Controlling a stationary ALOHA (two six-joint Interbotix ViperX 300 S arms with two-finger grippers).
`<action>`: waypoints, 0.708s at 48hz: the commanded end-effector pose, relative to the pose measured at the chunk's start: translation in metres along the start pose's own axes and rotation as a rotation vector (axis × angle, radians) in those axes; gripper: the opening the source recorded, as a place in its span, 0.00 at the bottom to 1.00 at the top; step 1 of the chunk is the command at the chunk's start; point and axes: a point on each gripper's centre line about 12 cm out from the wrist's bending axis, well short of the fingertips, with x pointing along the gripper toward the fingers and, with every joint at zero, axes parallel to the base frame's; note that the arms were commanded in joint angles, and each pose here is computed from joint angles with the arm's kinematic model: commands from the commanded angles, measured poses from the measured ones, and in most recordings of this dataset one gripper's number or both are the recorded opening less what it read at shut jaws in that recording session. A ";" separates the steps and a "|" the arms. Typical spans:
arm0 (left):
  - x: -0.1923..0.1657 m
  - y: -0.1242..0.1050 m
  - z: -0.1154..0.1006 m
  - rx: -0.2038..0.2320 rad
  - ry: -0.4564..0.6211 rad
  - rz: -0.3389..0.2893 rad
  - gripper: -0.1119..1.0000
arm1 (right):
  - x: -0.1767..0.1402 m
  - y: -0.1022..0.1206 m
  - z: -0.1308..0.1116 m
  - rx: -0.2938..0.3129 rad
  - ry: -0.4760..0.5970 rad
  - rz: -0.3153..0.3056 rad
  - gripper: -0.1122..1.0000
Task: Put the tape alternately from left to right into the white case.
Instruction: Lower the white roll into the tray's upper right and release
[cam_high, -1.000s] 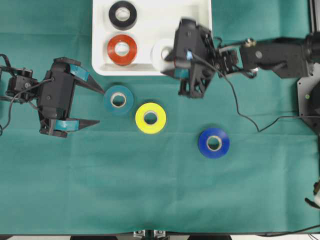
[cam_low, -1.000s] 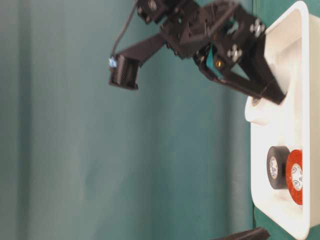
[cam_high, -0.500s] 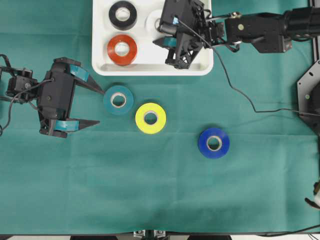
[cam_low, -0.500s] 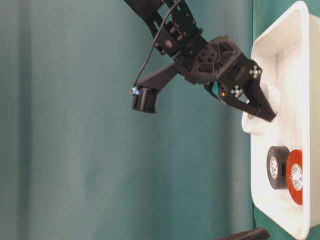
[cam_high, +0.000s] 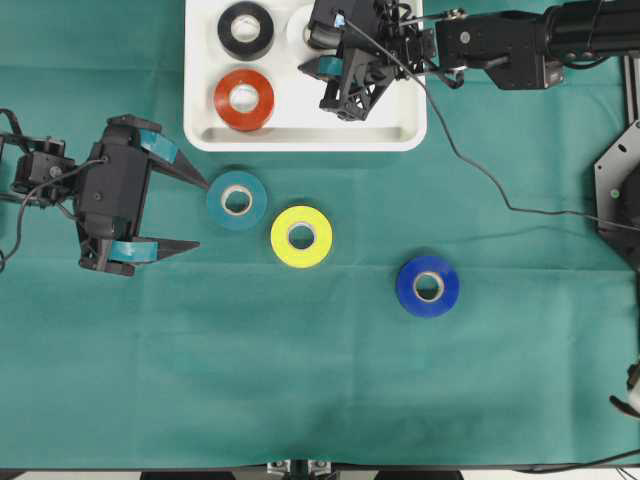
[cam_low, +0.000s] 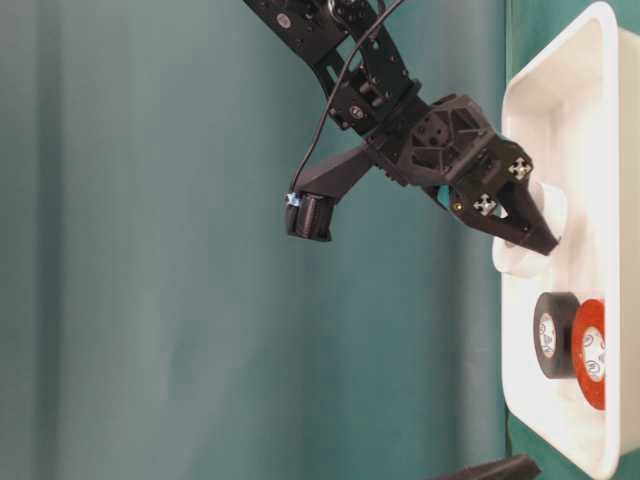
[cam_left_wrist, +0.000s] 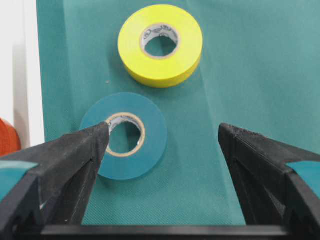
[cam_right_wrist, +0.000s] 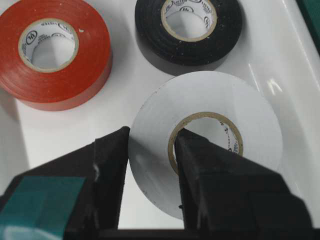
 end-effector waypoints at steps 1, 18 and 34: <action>-0.002 0.000 0.008 -0.001 -0.028 0.000 0.71 | -0.004 -0.006 0.015 0.006 -0.042 -0.006 0.38; -0.002 0.000 0.009 -0.002 -0.029 0.002 0.71 | -0.002 -0.010 0.015 0.003 -0.048 -0.005 0.39; -0.002 0.000 0.009 -0.007 -0.028 0.002 0.71 | -0.003 -0.004 0.020 -0.006 -0.093 0.046 0.84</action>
